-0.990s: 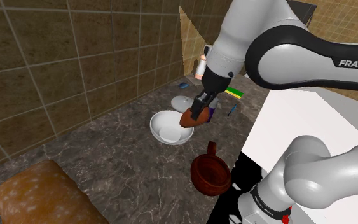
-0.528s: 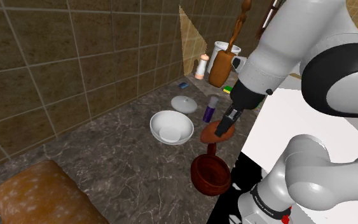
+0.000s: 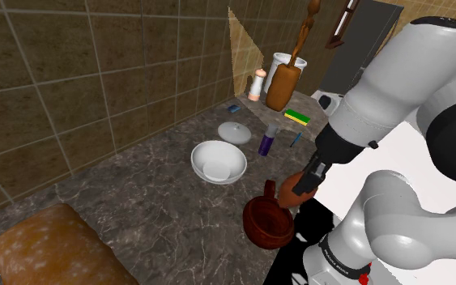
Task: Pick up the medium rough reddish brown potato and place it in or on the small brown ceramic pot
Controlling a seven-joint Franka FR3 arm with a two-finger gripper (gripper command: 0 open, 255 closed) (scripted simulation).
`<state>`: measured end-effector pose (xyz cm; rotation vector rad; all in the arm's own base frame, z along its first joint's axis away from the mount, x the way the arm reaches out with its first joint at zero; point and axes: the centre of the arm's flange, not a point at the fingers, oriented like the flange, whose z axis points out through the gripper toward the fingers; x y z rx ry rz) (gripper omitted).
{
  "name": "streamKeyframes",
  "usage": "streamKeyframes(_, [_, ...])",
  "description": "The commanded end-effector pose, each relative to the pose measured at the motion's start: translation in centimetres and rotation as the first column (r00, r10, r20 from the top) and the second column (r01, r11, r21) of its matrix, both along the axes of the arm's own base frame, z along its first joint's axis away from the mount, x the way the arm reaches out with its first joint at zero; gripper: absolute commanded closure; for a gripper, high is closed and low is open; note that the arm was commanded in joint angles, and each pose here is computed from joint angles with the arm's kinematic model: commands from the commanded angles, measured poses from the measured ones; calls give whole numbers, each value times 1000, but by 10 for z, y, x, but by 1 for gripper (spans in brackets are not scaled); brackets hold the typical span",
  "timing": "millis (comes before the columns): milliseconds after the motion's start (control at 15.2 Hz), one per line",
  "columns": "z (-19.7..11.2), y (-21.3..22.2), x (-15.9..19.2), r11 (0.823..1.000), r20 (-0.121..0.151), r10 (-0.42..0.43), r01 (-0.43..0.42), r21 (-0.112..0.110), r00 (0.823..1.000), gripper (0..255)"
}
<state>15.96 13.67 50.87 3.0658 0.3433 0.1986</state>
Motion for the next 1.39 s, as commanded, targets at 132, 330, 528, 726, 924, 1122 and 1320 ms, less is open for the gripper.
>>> streamKeyframes(132, [-21, 0, 1, 1000, 0, 0, 0, 0, 1000, 255])
streamKeyframes(330, [-37, 0, 1, 1000, 0, 0, 0, 0, 1000, 255])
streamKeyframes(528, [-52, 0, 1, 1000, 0, 0, 0, 0, 1000, 255])
streamKeyframes(726, [-66, 0, 1, 1000, 0, 0, 0, 0, 1000, 255])
streamKeyframes(924, [-66, 0, 1, 1000, 0, 0, 0, 0, 1000, 255])
streamKeyframes(1122, [-66, 0, 1, 1000, 0, 0, 0, 0, 1000, 255])
streamKeyframes(1320, [-64, -1, 0, 1000, 0, 0, 0, 0, 1000, 0])
